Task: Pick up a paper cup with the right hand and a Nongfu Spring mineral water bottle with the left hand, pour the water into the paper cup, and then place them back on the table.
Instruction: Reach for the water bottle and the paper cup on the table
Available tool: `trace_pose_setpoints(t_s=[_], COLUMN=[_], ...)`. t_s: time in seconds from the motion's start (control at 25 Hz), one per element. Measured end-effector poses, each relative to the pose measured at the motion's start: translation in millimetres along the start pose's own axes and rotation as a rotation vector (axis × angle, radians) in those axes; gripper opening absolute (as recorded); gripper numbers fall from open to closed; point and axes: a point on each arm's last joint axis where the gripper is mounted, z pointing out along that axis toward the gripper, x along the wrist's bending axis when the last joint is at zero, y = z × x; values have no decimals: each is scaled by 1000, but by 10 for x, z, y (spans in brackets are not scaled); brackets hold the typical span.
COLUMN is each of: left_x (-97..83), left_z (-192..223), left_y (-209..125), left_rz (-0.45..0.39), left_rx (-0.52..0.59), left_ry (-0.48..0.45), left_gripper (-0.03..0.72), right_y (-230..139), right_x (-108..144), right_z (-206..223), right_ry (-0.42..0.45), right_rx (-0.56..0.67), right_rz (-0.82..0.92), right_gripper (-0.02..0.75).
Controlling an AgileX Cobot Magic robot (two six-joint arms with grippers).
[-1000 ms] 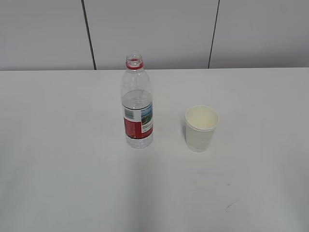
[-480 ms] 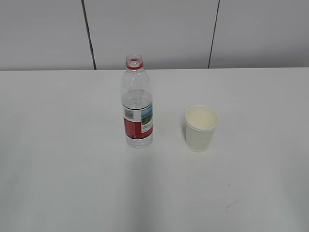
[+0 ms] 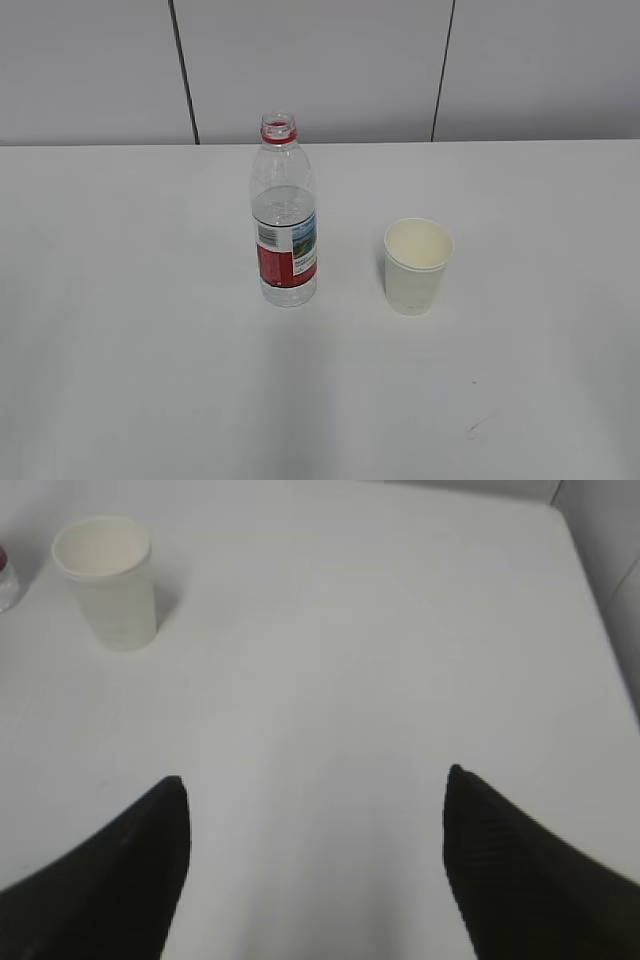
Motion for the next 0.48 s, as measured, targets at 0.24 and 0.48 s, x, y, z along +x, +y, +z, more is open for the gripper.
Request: trace_pose_setpoints(t_s=[0.24, 0.48], left_x=[53, 139], left_z=[-131, 610], left_y=[524, 736], left_rz=[53, 38], left_rx=[-545, -575], left_ry=[73, 86], left_gripper=[528, 528], right_y=[497, 869], right_x=[-95, -204], right_z=[-129, 401], right_ry=[-110, -135], right_rx=[-436, -507], right_rz=[-94, -61], right_gripper=[582, 548])
